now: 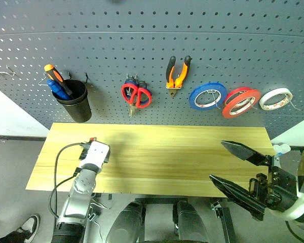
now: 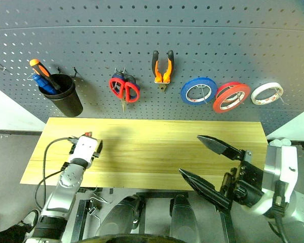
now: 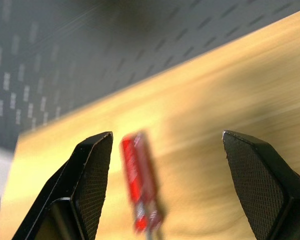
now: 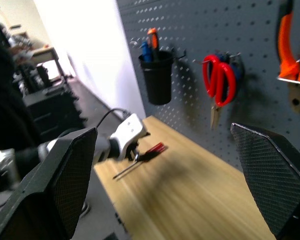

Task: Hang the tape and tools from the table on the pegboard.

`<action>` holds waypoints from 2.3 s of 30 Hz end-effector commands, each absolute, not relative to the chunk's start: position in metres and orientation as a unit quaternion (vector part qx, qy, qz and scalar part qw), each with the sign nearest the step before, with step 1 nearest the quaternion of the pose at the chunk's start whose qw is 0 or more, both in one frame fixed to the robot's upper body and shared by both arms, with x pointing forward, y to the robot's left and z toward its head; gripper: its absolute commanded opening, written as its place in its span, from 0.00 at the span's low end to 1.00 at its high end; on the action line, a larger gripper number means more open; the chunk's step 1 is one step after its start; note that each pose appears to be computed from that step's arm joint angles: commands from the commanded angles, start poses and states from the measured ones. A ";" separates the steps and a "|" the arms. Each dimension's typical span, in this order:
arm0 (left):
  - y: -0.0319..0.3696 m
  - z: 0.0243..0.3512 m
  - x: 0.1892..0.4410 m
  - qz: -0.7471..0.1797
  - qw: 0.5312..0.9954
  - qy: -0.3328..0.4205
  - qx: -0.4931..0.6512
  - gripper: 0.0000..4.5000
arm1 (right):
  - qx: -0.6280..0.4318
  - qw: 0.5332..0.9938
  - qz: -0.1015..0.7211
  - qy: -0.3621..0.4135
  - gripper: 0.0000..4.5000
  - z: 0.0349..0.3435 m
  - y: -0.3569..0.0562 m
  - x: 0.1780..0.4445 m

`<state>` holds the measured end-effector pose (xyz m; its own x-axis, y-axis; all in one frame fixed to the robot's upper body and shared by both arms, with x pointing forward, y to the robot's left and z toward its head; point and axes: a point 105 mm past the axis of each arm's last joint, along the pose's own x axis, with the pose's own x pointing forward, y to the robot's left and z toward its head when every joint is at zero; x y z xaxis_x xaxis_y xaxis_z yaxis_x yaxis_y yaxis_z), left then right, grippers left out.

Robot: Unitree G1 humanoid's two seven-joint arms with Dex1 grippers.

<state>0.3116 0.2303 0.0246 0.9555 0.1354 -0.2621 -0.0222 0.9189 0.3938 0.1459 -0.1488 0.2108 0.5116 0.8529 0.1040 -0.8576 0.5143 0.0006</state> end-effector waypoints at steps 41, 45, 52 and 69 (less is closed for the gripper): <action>0.270 -0.001 0.325 0.114 0.951 0.282 0.053 0.81 | -0.041 0.849 0.526 0.041 1.00 0.197 -0.142 0.137; 0.271 -0.006 0.322 0.116 0.949 0.288 0.049 0.81 | -0.041 0.848 0.527 0.044 1.00 0.198 -0.144 0.136; 0.265 -0.012 0.320 0.113 0.949 0.292 0.041 0.81 | -0.041 0.846 0.529 0.052 1.00 0.200 -0.146 0.135; 0.258 -0.016 0.313 0.114 0.949 0.291 0.026 0.17 | -0.038 0.846 0.528 0.063 1.00 0.198 -0.149 0.138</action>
<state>0.3200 0.2547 -0.0110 0.8191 0.2205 -0.5296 -0.1892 0.9754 0.1135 0.1391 -0.1508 0.1955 0.4446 0.8823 -0.1543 -0.8923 0.4514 0.0102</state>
